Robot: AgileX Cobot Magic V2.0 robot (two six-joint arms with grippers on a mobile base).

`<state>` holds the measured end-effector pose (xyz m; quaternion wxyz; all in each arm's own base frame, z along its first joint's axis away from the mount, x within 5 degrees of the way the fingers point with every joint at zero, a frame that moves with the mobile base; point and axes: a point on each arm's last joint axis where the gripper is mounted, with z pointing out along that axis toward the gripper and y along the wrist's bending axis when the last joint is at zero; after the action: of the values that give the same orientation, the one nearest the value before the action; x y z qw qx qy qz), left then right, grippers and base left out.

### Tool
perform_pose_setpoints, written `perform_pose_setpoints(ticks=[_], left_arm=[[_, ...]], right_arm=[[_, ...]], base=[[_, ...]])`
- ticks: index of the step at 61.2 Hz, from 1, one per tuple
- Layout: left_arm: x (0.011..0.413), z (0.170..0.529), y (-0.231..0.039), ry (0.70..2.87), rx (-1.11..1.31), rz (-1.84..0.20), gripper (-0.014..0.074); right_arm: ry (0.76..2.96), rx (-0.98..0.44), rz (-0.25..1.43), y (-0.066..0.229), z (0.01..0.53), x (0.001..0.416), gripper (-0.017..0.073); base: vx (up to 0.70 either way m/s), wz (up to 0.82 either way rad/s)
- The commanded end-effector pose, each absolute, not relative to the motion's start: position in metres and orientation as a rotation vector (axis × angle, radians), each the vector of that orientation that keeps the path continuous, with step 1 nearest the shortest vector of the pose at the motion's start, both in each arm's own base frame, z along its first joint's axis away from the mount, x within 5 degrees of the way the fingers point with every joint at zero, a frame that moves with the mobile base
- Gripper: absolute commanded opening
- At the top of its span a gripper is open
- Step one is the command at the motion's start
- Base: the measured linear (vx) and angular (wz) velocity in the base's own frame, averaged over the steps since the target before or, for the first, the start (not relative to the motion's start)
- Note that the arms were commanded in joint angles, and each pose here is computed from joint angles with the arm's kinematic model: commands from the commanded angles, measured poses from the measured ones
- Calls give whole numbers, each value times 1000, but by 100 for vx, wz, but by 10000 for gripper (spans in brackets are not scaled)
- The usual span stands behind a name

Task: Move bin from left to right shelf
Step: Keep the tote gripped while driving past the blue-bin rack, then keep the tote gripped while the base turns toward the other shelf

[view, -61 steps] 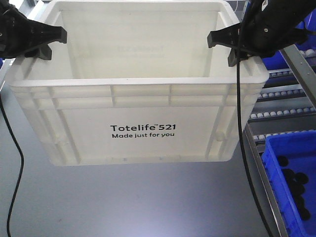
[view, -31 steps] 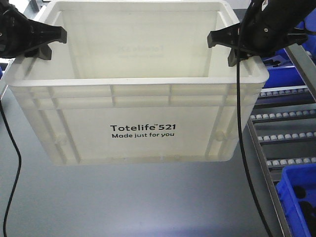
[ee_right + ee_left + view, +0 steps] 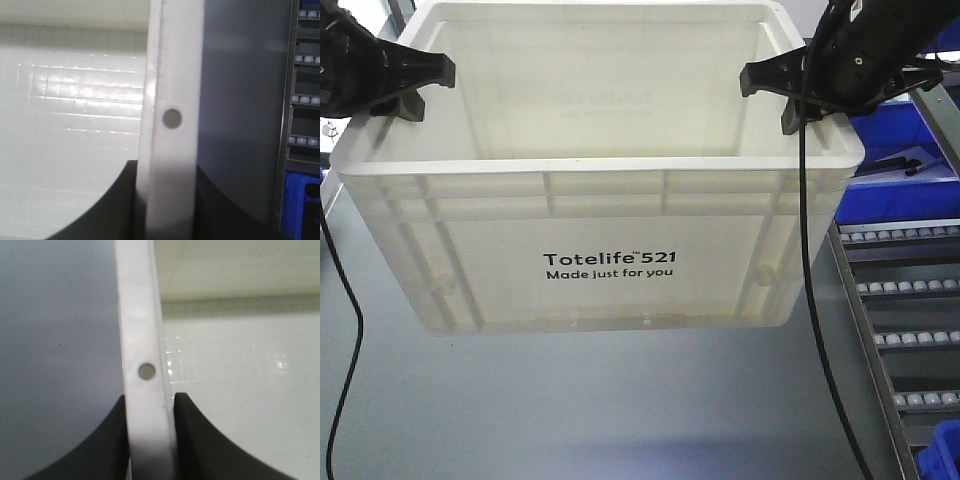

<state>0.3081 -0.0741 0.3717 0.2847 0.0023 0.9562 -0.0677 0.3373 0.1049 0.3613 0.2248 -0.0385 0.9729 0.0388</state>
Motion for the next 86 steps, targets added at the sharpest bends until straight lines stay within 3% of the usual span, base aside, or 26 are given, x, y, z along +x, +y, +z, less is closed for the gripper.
perform_pose_setpoints(ticks=[1, 86], left_arm=[[301, 404, -69, 2382, 52, -155, 99], [301, 404, -69, 2382, 52, -155, 99]], right_arm=[[2497, -100, 57, 91, 397, 333, 10], [2496, -100, 58, 91, 397, 333, 10]], base=[[29, 6], [21, 7]])
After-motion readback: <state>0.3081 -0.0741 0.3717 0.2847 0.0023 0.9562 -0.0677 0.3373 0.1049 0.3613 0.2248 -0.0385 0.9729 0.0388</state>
